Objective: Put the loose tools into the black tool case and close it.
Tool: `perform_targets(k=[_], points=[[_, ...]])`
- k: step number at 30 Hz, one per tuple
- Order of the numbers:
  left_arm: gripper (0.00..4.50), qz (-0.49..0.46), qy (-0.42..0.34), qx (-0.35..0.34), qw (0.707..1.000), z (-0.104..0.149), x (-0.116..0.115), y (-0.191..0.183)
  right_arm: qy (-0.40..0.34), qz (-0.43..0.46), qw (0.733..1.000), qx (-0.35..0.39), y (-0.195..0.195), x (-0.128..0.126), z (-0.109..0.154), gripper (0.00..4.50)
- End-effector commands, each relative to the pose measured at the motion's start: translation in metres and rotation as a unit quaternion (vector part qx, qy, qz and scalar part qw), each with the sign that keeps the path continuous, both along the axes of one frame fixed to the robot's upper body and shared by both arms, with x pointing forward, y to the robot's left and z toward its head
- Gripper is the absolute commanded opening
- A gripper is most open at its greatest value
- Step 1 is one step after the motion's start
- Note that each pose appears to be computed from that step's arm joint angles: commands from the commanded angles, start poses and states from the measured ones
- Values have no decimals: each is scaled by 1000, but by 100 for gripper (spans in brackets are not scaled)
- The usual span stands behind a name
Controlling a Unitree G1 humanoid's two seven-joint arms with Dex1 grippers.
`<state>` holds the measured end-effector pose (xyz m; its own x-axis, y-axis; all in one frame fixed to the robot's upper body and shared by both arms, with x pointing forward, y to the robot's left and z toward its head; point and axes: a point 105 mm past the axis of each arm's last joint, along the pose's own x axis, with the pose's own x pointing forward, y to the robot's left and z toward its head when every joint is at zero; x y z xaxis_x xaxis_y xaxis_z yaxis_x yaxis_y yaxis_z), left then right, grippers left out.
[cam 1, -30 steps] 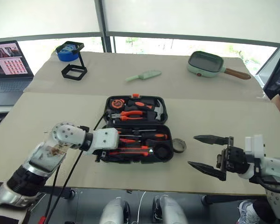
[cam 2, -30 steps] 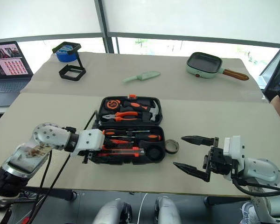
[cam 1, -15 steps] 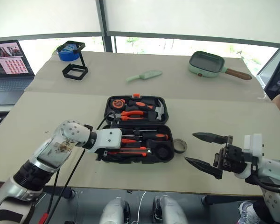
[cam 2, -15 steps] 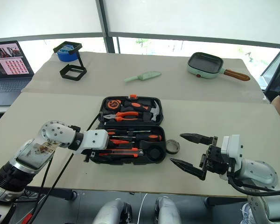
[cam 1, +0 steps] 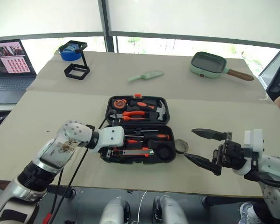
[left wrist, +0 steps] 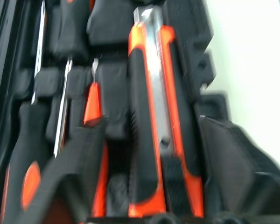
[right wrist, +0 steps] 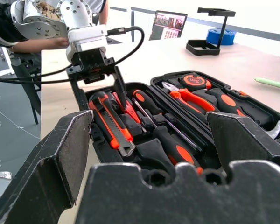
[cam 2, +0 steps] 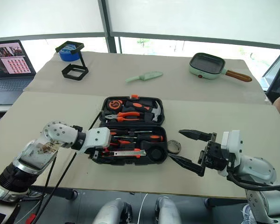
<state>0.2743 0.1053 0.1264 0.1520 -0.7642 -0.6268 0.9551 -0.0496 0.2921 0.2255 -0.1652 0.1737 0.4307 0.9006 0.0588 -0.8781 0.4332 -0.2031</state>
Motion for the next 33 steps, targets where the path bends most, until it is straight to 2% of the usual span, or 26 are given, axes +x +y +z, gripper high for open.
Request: perform_targets(k=[1,6,9,12,13,14,19,26,29,33], points=[[441,-11,-36,-34,999,16,4,0,-15,4,1000,-1,1,0,6,450],[441,-2,-21,-140,990,42,7,0,-14,0,1000,1,1,1,5,450],[370,7,-10,-129,992,31,9,8,-12,-2,1000,3,1,2,3,450],[250,-5,-7,-136,991,25,5,5,-12,-5,1000,5,0,3,2,450],[232,-11,3,-145,989,24,2,3,-12,-6,1000,5,0,3,2,450],[182,-14,22,-143,989,18,-3,2,-11,-8,1000,4,-1,3,1,450],[7,-2,25,-125,992,-6,-7,-1,-3,-22,1000,-3,-6,2,-4,450],[3,51,40,-98,993,-28,0,7,1,-15,1000,-8,-6,2,-4,450],[3,68,42,-120,990,-30,5,3,4,-14,1000,-10,-6,0,-4,450],[3,65,69,-160,983,-24,0,-5,8,-11,1000,-10,-6,-2,-4,450]])
